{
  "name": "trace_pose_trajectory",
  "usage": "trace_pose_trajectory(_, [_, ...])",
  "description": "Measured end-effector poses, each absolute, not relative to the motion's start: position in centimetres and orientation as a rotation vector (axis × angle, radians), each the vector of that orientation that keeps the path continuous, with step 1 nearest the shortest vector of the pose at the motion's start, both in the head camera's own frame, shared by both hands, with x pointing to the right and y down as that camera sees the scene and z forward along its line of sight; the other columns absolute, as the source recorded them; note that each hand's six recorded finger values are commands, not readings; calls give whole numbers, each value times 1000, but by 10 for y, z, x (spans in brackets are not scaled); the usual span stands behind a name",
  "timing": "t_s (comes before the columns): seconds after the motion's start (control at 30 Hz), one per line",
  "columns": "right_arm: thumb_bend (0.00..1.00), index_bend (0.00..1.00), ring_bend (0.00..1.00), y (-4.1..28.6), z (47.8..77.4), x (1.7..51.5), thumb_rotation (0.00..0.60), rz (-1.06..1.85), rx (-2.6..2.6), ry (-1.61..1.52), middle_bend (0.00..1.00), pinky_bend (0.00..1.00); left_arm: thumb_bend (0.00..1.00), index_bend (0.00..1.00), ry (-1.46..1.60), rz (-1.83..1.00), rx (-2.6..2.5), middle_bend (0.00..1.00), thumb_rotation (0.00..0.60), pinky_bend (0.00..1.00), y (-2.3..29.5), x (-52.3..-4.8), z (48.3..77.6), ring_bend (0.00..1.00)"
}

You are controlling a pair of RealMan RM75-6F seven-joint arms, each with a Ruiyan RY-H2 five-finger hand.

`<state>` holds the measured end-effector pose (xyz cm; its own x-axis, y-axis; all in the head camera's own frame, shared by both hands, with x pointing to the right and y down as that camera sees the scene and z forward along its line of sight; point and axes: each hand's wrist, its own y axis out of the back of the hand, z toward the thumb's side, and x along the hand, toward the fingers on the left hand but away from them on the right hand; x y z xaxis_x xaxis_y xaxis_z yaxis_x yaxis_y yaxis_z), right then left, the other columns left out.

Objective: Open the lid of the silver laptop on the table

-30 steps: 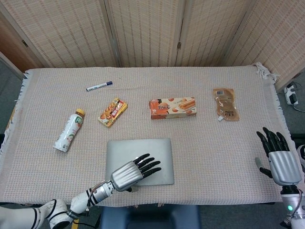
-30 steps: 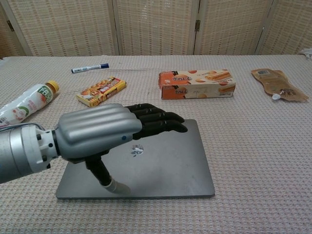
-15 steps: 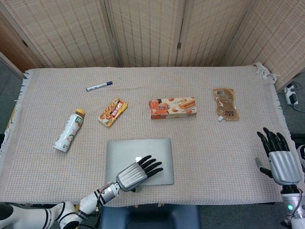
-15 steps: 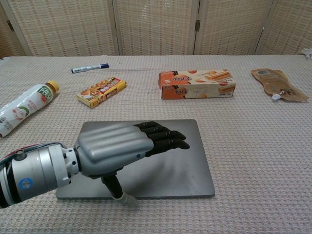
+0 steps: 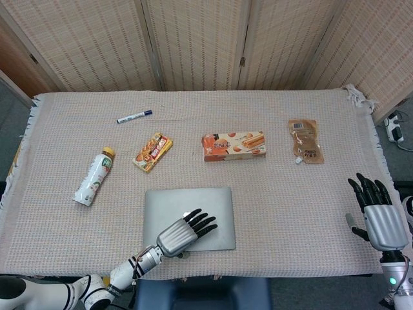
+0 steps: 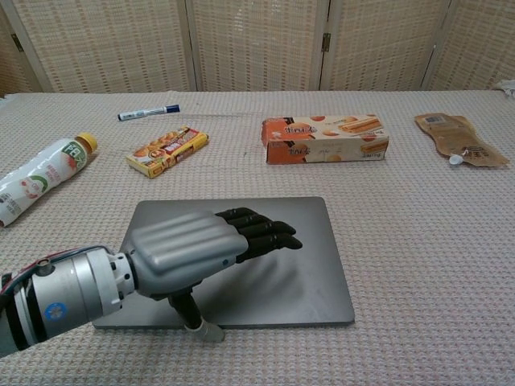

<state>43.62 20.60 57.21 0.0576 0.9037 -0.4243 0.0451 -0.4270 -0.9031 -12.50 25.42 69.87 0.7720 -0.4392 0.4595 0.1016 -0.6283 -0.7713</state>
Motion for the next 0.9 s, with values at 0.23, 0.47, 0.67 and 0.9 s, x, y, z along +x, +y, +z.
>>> trace_pose_trajectory(0.23, [428, 0, 65, 207, 574, 436, 600, 1465, -1595, -975, 0, 0, 121, 71, 275, -838, -2109, 78, 600, 0, 250, -129, 705, 0])
trace_pose_trajectory(0.47, [428, 0, 65, 206, 575, 435, 600, 1464, -1599, -970, 0, 0, 301, 87, 291, -851, -2113, 87, 600, 0, 248, -135, 707, 0])
trace_pose_trajectory(0.67, [428, 0, 68, 206, 575, 433, 600, 1457, -1603, -965, 0, 0, 402, 99, 302, -858, -2114, 94, 600, 0, 247, -139, 708, 2])
trace_pose_trajectory(0.9, [428, 0, 72, 207, 574, 428, 600, 1434, -1615, -963, 0, 0, 478, 123, 341, -860, -2100, 120, 600, 0, 244, -146, 709, 22])
